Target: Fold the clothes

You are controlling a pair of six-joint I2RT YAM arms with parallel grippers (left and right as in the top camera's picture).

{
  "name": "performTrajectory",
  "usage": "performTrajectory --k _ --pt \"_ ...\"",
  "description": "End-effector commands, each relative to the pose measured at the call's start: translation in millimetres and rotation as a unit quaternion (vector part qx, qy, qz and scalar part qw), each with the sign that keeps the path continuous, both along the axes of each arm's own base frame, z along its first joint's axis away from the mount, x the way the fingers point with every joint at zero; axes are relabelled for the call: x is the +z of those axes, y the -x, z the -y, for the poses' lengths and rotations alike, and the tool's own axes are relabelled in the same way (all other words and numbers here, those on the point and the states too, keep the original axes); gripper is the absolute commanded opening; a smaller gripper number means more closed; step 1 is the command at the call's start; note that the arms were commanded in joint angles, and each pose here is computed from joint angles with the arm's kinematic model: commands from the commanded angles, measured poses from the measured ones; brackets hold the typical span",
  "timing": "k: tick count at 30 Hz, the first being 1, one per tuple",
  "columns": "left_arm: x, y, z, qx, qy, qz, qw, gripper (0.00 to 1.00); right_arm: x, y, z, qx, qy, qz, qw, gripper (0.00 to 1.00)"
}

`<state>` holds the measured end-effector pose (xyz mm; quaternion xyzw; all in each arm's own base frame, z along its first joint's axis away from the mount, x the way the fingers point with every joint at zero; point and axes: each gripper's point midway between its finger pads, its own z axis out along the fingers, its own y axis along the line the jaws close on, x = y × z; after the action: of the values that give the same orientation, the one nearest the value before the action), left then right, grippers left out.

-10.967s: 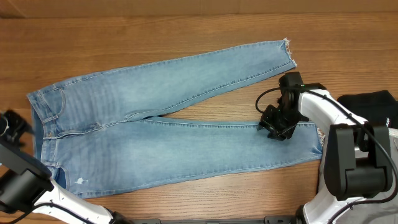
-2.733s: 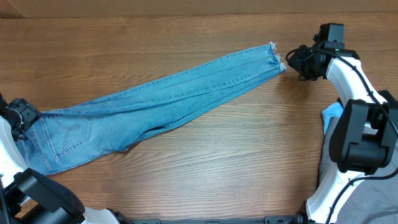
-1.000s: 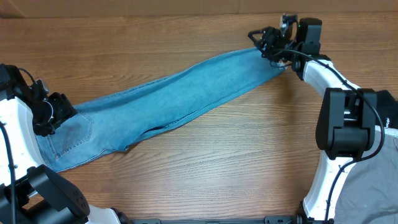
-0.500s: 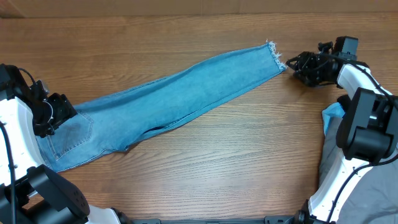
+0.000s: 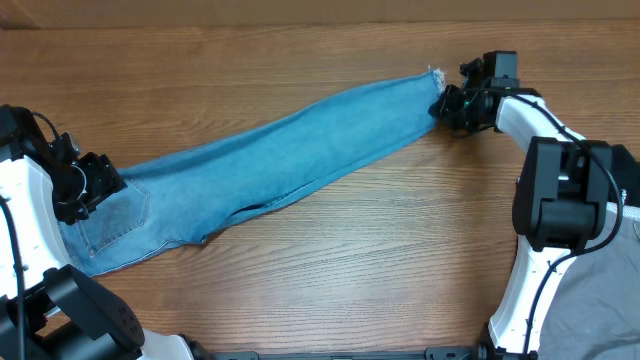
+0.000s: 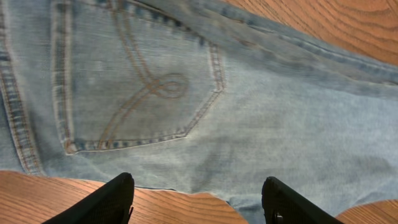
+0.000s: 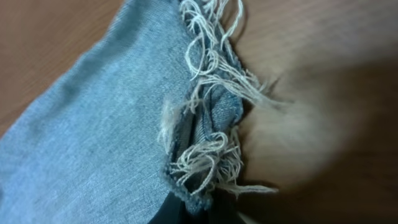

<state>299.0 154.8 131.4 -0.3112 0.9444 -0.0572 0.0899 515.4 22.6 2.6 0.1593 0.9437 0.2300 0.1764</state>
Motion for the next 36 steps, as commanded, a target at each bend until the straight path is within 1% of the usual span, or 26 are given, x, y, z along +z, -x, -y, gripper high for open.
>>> performTrajectory --k 1,2,3,5,7,8,9,10,11,12,15,16,17,18,21,22,25,26,27,30,31,34,36 --pt "5 -4 0 -0.020 -0.009 0.007 1.000 0.69 18 20 107 -0.146 0.097 -0.042 0.984 0.04" --pt "5 -4 0 -0.020 -0.008 0.008 1.000 0.69 24 31 125 -0.185 0.103 -0.059 0.975 0.04" --pt "5 -5 1 -0.020 -0.006 0.010 1.000 0.69 35 47 144 -0.227 0.089 -0.080 0.967 0.04" --pt "6 -8 1 -0.023 -0.004 0.016 1.000 0.68 45 61 151 -0.234 0.060 -0.093 0.966 0.04" --pt "6 -14 7 -0.043 0.008 0.034 0.998 0.62 48 80 156 -0.243 0.044 -0.122 0.961 0.04" --pt "5 -15 9 -0.048 0.009 0.036 0.998 0.60 47 87 157 -0.246 0.042 -0.135 0.959 0.09" --pt "2 -17 11 -0.052 0.008 0.037 0.998 0.58 47 94 158 -0.246 0.041 -0.147 0.957 0.28" --pt "-1 -19 12 -0.055 0.006 0.039 0.998 0.55 46 97 158 -0.246 0.040 -0.152 0.956 0.36" --pt "-7 -24 15 -0.065 0.004 0.046 0.997 0.46 49 102 160 -0.248 0.039 -0.158 0.955 0.40" --pt "-12 -28 19 -0.078 0.003 0.054 0.995 0.39 51 105 160 -0.250 0.038 -0.161 0.954 0.43" --pt "-38 -49 44 -0.149 0.001 0.099 0.984 0.19 70 112 161 -0.256 0.037 -0.157 0.953 0.45" --pt "-47 -53 48 -0.170 -0.009 0.108 0.979 0.17 76 114 160 -0.257 0.038 -0.154 0.953 0.45" --pt "-54 -56 49 -0.181 -0.021 0.111 0.977 0.11 81 116 159 -0.256 0.038 -0.153 0.954 0.45" --pt "-67 -61 43 -0.181 -0.057 0.113 0.975 0.06 95 122 156 -0.256 0.038 -0.150 0.954 0.45" --pt "-84 -70 22 -0.158 -0.114 0.117 0.974 0.04 121 130 137 -0.222 0.022 -0.135 0.965 0.45" --pt "-91 -72 7 -0.133 -0.137 0.108 0.976 0.04 131 132 125 -0.207 0.007 -0.130 0.970 0.46" --pt "-116 -65 -24 -0.082 -0.172 0.070 0.979 0.07 145 138 94 -0.160 -0.016 -0.127 0.979 0.45" --pt "-134 -56 -34 -0.060 -0.169 0.046 0.983 0.07 146 141 76 -0.131 -0.015 -0.135 0.982 0.45" --pt "-144 -53 -35 -0.057 -0.158 0.038 0.985 0.08 145 143 66 -0.113 -0.011 -0.139 0.984 0.45" --pt "-163 -46 -31 -0.054 -0.114 0.033 0.992 0.07 136 143 28 -0.049 0.000 -0.140 0.989 0.45" --pt "-164 -47 -26 -0.055 -0.095 0.042 0.993 0.07 130 141 3 -0.007 0.008 -0.133 0.991 0.35" --pt "-159 -54 -19 -0.061 -0.071 0.062 0.994 0.10 113 141 -48 0.060 0.016 -0.117 0.991 0.25" --pt "-155 -57 -14 -0.065 -0.057 0.068 0.994 0.11 100 150 -89 0.119 0.001 -0.107 0.987 0.20"
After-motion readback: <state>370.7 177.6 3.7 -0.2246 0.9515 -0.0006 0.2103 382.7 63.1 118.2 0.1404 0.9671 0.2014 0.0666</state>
